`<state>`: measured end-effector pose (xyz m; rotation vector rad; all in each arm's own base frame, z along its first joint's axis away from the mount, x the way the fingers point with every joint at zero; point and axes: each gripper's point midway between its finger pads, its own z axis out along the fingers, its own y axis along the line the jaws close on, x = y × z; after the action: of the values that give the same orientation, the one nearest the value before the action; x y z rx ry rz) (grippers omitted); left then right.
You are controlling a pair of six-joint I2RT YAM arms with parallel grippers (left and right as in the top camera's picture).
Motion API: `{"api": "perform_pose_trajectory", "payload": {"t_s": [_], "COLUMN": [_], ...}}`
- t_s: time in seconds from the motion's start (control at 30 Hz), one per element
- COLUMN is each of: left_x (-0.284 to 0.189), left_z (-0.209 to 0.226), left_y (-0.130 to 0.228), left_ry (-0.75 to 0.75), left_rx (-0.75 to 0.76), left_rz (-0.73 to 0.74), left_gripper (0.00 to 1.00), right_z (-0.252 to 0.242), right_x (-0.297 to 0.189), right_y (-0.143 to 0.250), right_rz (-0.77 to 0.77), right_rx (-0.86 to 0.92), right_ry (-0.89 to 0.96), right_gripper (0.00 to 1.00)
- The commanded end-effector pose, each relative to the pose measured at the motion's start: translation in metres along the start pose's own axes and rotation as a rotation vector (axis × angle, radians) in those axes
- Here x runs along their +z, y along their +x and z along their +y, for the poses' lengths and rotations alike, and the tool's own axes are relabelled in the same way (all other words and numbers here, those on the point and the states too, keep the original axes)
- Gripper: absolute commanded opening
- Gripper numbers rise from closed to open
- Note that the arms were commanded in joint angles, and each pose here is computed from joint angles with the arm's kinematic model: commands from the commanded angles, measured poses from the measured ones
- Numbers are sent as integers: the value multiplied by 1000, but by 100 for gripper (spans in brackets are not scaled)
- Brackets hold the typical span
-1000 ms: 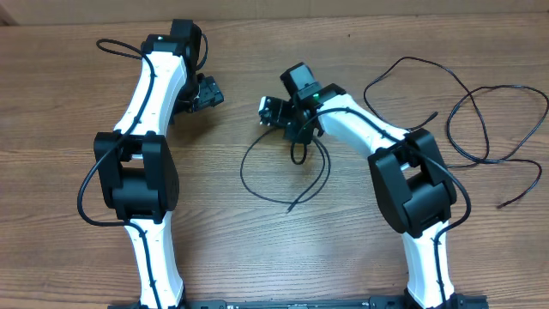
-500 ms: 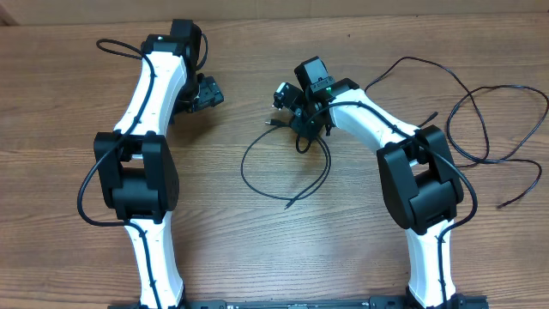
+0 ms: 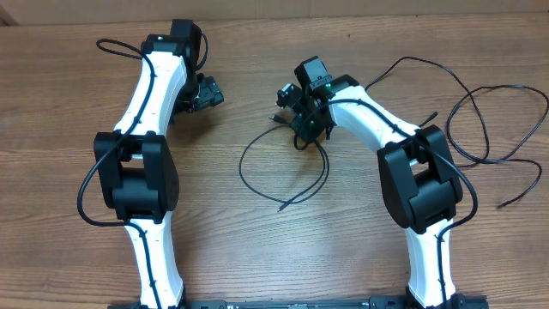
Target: Untangle cables
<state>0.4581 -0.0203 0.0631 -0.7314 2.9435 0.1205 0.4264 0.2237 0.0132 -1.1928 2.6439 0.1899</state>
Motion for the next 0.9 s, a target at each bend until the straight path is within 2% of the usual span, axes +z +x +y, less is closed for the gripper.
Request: {"api": "perform_pose_trajectory", "payload": {"t_s": [0.0, 0.17, 0.3, 0.53, 0.87], "left_x": [-7, -7, -7, -7, -7], "left_z": [-1, -1, -1, -1, -1], "left_y": [-1, -1, -1, -1, -1], "left_ry": [-1, -1, -1, -1, -1], "left_rx": [20, 20, 20, 20, 20], "left_rz": [-20, -20, -20, -20, -21], "left_gripper": [100, 100, 100, 100, 99], "right_z": [-14, -17, -12, 41, 51], "right_x": [-40, -85, -102, -105, -79], "right_y": [-34, -50, -53, -45, -2], "right_rz": [-86, -113, -110, -124, 10], "right_rx": [21, 47, 30, -103, -210], "right_ry": [51, 64, 41, -245, -290], "right_gripper": [4, 4, 4, 4, 4]}}
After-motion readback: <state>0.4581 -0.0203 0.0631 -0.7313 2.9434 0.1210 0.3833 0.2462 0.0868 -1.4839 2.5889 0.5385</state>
